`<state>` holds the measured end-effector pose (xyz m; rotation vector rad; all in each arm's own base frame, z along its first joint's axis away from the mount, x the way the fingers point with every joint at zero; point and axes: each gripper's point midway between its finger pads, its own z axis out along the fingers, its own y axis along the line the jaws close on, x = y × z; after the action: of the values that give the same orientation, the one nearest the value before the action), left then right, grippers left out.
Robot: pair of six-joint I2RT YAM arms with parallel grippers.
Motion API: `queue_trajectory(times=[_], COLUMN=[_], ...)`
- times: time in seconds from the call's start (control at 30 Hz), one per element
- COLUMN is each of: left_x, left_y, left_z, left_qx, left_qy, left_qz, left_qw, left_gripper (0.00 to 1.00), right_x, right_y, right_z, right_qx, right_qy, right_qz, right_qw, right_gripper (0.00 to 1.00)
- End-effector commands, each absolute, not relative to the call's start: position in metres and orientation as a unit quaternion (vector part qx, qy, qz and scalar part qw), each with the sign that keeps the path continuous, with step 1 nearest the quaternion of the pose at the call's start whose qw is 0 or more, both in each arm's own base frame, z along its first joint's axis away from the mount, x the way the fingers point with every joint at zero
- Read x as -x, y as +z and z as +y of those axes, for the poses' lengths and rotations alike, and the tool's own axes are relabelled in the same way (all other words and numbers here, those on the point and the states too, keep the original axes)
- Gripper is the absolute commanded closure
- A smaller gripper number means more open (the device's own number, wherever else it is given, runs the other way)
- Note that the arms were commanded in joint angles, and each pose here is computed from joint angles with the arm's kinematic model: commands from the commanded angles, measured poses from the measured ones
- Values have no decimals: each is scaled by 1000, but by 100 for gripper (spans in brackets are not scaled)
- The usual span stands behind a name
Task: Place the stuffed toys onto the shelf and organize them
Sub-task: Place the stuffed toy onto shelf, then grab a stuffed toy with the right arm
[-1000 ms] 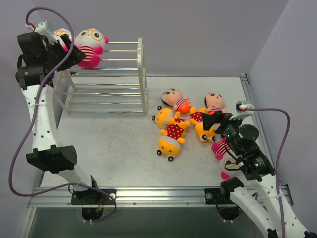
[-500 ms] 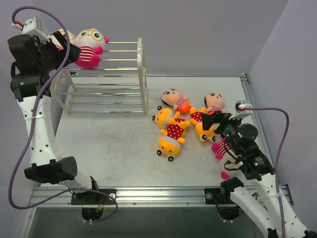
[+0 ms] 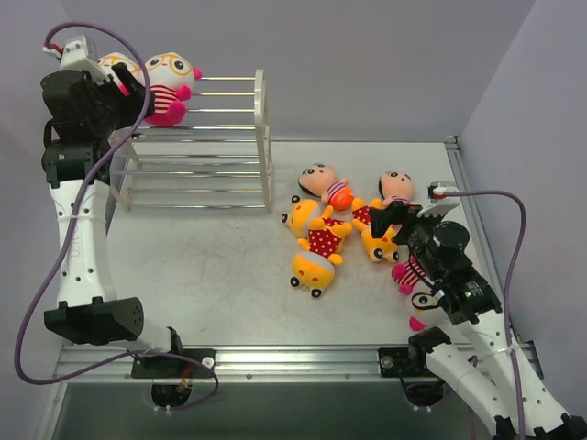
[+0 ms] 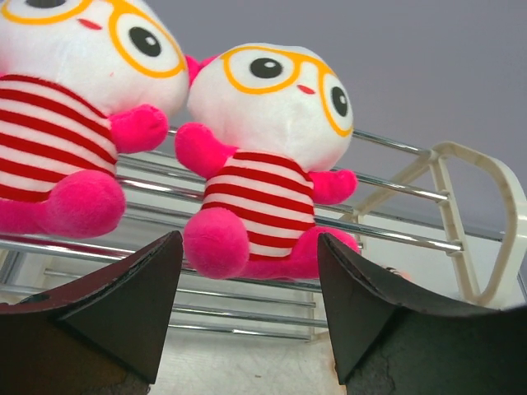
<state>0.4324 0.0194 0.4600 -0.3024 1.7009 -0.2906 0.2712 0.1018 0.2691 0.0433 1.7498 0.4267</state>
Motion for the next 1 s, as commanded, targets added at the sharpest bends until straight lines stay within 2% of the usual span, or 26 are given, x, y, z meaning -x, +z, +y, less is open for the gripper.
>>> queue_trajectory(times=[0.0, 0.17, 0.33, 0.43, 0.57, 0.77, 0.97], left_x=[-408, -381, -358, -333, -300, -261, -245], left_y=[513, 518, 495, 490, 453, 420, 376], left_z=[11, -2, -28, -35, -35, -43, -65], left_qx=[102, 93, 66, 57, 53, 24, -13], left_qy=[-100, -93, -114, -125, -126, -127, -162], left_qz=[695, 685, 691, 683, 691, 699, 722], left_qw=[704, 717, 710, 717, 710, 703, 672], left_gripper=[23, 13, 3, 4, 6, 6, 6], right_x=[-277, -276, -275, -271, -262, -242, -211], right_y=[299, 301, 295, 283, 241, 178, 150], right_z=[104, 100, 82, 68, 33, 27, 11], right_qx=[-15, -26, -83, -132, -222, -315, -417], right_qy=[192, 188, 160, 138, 43, 3, -10], right_qz=[734, 735, 750, 766, 805, 845, 819], right_qw=[652, 650, 637, 614, 548, 431, 394], right_gripper=[4, 4, 0, 0, 0, 0, 0])
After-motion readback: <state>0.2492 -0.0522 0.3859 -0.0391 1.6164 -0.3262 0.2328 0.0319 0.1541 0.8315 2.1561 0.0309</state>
